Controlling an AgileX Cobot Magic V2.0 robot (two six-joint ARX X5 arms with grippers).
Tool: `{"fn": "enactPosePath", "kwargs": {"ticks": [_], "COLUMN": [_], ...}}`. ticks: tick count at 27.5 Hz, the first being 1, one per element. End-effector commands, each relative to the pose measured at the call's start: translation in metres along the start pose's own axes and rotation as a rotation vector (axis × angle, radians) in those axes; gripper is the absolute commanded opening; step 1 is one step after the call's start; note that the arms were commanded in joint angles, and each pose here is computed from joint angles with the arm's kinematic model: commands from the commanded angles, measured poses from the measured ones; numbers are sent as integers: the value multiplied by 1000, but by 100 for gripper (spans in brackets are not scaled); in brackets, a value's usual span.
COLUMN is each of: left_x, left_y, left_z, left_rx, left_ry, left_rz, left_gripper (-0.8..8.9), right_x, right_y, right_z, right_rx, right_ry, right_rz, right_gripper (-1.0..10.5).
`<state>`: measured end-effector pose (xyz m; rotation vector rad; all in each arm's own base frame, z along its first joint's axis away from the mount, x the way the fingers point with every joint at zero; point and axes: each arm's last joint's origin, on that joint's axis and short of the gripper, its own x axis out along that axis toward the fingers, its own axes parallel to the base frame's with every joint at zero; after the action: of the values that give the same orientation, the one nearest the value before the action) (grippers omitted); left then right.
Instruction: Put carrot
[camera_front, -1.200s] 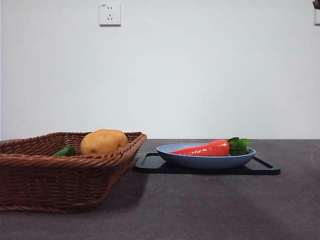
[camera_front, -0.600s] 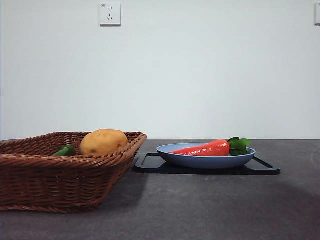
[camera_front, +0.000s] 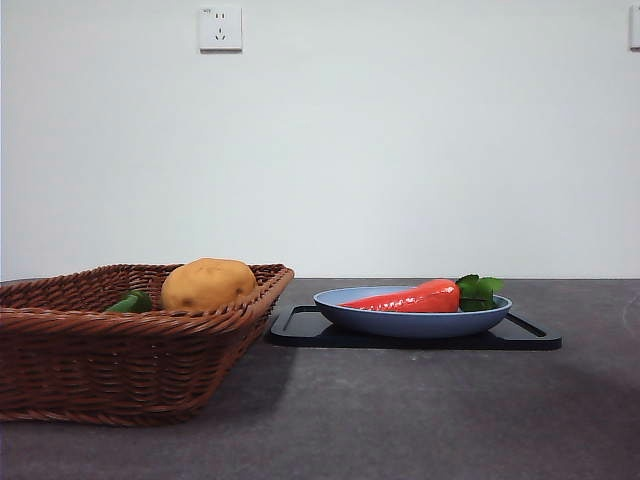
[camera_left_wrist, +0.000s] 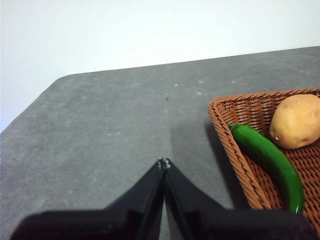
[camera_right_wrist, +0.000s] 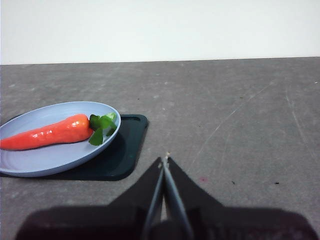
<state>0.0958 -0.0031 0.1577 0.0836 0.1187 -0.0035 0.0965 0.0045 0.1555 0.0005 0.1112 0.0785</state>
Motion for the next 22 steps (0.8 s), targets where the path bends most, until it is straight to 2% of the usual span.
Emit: {"fn": "enactPosePath", "kwargs": {"ticks": [1,22], "left_x": [0,0], "left_y": [0,0], "left_z": [0,0], "left_rx": [-7,-6], "left_ry": [-9,-9], "left_rz": [3,3], "left_gripper": [8,8], "right_x": [0,0], "right_y": [0,0], "right_z": [0,-2], "right_rx": [-6,3], "right_ry": [-5,13], "right_rz": [1,1], "right_gripper": [4,3]}}
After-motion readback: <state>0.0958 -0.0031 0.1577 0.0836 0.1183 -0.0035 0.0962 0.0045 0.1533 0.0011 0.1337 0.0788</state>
